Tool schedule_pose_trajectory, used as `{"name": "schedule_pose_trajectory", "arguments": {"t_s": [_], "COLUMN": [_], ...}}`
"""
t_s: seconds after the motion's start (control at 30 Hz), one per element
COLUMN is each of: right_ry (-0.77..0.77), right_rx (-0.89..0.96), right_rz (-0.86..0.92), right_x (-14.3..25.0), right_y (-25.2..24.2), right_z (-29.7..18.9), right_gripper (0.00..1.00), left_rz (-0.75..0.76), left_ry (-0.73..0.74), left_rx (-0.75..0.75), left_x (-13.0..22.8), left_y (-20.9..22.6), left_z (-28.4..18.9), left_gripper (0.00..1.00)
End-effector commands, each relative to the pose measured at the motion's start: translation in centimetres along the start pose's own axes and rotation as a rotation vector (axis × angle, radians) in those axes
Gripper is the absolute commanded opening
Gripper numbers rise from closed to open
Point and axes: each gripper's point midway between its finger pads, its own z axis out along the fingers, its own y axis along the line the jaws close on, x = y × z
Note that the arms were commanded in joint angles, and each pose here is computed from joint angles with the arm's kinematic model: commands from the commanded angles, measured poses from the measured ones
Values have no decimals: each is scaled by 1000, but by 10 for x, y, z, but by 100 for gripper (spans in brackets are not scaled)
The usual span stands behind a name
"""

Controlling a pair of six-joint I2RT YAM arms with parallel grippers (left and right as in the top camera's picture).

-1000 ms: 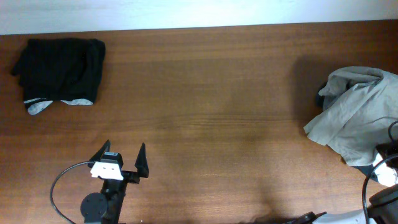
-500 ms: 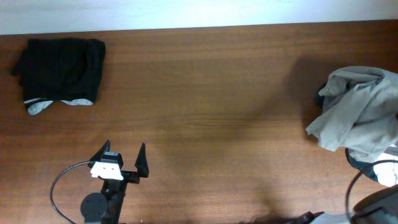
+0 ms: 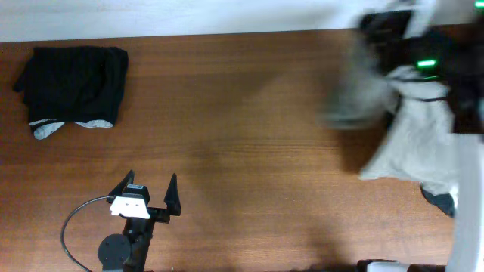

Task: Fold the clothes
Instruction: 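Lay the khaki shorts flat at table center with the right gripper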

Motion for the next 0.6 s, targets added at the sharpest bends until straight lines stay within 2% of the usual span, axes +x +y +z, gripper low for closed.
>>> {"name": "schedule_pose_trajectory", "arguments": {"t_s": [0.0,0.03,0.07,0.1,0.13,0.23,0.4,0.5,0.57], "right_ry": [0,21,46,69,99,171,278,331,378], "right_rx": [-152,-152,-138,-119,-90,75,639,800,937], "right_rz": [-143,-135,-125,-114,-100,-79,84,239,447], "right_x": [-9,-4,2,8,15,29,54,80,114], "right_y": [70,72,70,66,60,31,-61,-102,-139], "right_z": [17,23,28,31,35,34,-9,-42,-78], "right_gripper": [4,4,13,41,99,99,99,99,99], "left_rz": [-13,-13,-13,-13,-13,-13,-13,-13,-13], "left_ry": [0,0,0,0,0,0,0,0,0], "left_rx": [-7,-7,-8,-7,-7,-7,-7,-8,-7], "left_x": [2,2,2,2,2,2,2,2,2], "left_y": [1,1,2,1,1,1,1,2,1], "left_z": [0,0,0,0,0,0,0,0,0], "left_gripper": [99,99,99,99,99,99,99,99,99]}}
